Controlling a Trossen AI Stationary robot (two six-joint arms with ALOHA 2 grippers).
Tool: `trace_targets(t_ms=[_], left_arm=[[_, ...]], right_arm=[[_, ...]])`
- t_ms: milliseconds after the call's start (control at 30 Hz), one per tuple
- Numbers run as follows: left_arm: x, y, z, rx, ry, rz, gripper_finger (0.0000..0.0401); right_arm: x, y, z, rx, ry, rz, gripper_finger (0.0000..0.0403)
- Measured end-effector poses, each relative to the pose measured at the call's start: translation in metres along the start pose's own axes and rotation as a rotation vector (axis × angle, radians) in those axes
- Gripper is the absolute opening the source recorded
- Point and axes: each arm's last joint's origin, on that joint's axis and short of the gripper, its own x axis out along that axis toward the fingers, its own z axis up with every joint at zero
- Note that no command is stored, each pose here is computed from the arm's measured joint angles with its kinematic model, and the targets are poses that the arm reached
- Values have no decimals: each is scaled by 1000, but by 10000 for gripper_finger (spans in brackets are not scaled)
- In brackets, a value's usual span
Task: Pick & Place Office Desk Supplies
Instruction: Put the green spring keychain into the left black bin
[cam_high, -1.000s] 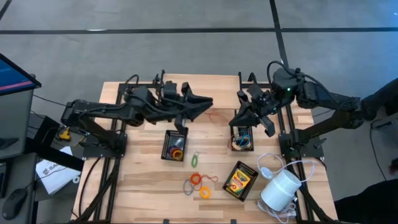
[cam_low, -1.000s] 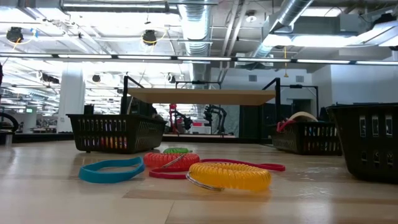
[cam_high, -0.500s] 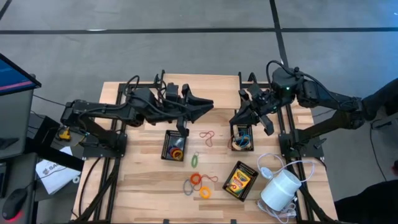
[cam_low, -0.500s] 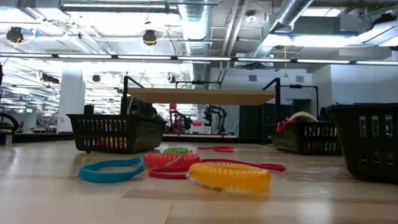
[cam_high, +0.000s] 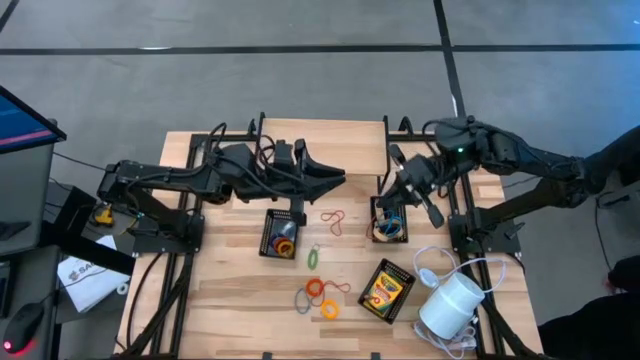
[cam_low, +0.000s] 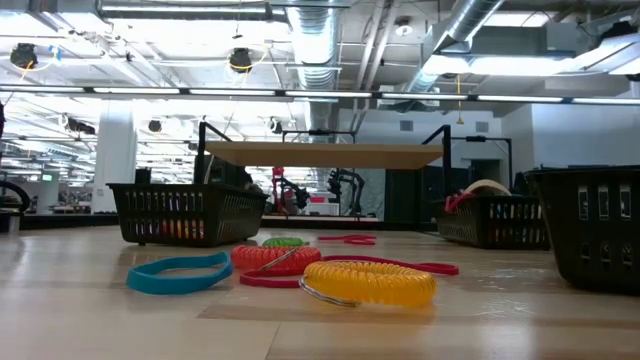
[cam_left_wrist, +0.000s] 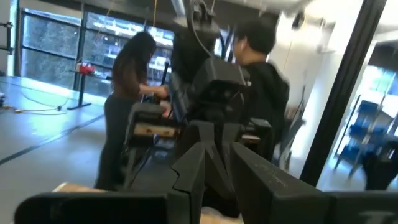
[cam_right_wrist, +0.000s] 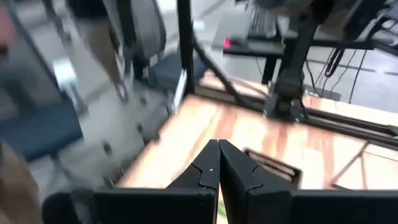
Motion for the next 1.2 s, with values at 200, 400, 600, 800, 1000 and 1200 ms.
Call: trace_targets(t_ms=[200,400,600,800,1000,1200], left_arm=[[-1,2,-12,127,133,-21,72],[-8,4,-21,66,274,-15,62],[-13,15,-32,-103,471,-45,39],[-13,30,-31,-204,511,-37,17],[-12,36,-29,-202,499,-21,5],[-12,36,-29,-201,499,-22,3]], right_arm=[[0,1,-9,-217,91,4,0],[-14,0,-3,-112,157,-39,0],[-28,-3,5,3,294,-73,0],[-24,-8,13,76,438,-58,0],[-20,-11,20,84,465,-66,0],[-22,-11,22,114,454,-78,0]])
